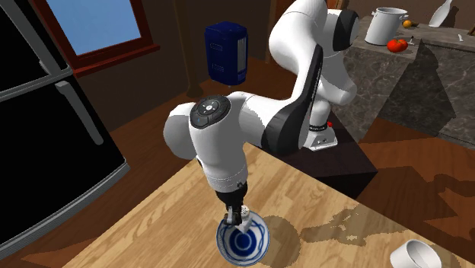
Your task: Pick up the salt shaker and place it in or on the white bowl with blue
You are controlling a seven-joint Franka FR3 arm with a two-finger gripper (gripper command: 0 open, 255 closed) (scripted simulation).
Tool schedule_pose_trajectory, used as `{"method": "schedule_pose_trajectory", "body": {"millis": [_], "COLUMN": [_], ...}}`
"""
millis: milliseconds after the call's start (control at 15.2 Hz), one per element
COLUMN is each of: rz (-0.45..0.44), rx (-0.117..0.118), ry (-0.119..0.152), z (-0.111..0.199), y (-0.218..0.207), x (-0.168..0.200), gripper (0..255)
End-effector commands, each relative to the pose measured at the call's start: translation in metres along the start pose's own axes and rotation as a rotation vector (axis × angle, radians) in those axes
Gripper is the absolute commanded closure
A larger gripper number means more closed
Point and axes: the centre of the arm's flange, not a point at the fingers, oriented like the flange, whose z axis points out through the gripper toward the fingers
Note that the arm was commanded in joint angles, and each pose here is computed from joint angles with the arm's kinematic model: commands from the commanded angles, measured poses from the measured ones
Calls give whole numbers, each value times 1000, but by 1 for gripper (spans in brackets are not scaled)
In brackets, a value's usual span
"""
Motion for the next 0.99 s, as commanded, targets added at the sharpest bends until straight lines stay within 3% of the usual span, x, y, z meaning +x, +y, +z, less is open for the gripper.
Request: {"method": "schedule_pose_trajectory", "body": {"millis": [0, 924], "rz": [0, 0], "rx": [0, 0], "ry": [0, 0], "z": [10, 73], "y": [0, 1], "x": [1, 10], "gripper": [255, 255]}}
